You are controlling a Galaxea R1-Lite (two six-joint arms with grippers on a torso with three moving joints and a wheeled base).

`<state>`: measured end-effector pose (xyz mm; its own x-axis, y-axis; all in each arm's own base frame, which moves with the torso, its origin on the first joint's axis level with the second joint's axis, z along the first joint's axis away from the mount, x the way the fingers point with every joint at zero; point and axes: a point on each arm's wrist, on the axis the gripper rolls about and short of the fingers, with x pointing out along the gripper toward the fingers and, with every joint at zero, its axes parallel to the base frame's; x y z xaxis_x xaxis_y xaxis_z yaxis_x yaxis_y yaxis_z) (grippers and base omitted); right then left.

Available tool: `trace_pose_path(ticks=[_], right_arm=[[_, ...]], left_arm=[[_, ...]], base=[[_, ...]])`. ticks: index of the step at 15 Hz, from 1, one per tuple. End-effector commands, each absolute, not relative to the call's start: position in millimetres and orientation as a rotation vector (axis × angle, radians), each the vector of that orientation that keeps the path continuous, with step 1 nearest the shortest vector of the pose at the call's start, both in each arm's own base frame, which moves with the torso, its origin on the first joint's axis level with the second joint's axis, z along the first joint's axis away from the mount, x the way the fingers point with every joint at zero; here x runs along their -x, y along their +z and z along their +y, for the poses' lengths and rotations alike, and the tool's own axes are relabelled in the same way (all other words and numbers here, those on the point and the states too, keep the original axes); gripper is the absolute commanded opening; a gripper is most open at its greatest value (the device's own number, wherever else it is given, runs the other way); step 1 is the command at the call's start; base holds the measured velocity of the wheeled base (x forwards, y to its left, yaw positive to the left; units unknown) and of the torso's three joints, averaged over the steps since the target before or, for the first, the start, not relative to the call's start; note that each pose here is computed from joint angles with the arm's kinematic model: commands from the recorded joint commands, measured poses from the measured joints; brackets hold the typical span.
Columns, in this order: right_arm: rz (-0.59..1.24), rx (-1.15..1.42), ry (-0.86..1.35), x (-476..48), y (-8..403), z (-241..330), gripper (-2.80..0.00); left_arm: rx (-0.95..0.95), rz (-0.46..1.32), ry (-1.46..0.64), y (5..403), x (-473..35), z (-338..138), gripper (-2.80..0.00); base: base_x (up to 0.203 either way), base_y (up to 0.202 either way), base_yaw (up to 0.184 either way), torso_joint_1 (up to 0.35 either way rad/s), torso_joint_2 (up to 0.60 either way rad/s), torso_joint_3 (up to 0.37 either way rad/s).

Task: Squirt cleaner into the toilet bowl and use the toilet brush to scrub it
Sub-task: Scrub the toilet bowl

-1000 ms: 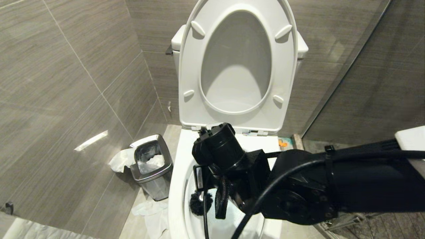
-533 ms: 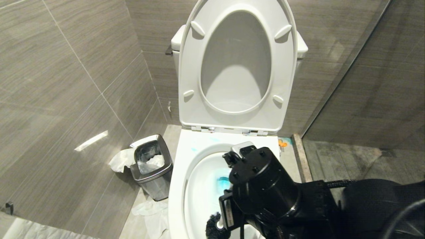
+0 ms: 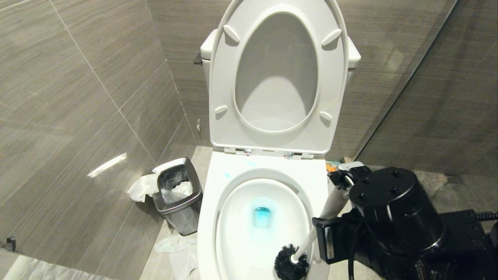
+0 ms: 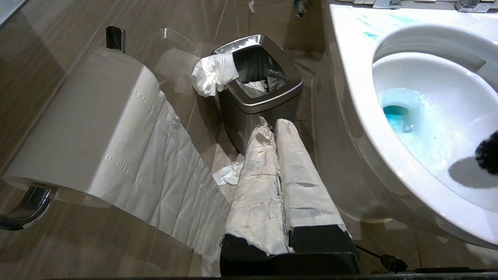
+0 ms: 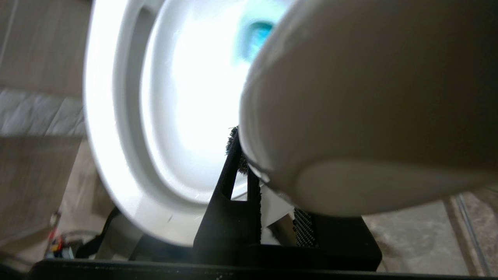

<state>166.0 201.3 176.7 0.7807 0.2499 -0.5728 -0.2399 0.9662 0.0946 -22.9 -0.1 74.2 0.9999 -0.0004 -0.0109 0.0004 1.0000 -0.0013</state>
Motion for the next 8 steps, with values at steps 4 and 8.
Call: trace_pose_path(ticks=[4,8], right_arm=[[0.604,-0.028,0.139,-205.9,178.0,186.9,-2.8],[0.586,-0.031,0.105,-243.4,178.0,204.1,-2.8]], left_arm=[[0.002,0.012,0.0,74.2,22.8,-0.1,-2.8],[0.002,0.012,0.0,74.2,22.8,-0.1,-2.8]], base=[[0.0,0.0,0.0,0.0,0.0,0.0],[0.0,0.0,0.0,0.0,0.0,0.0]])
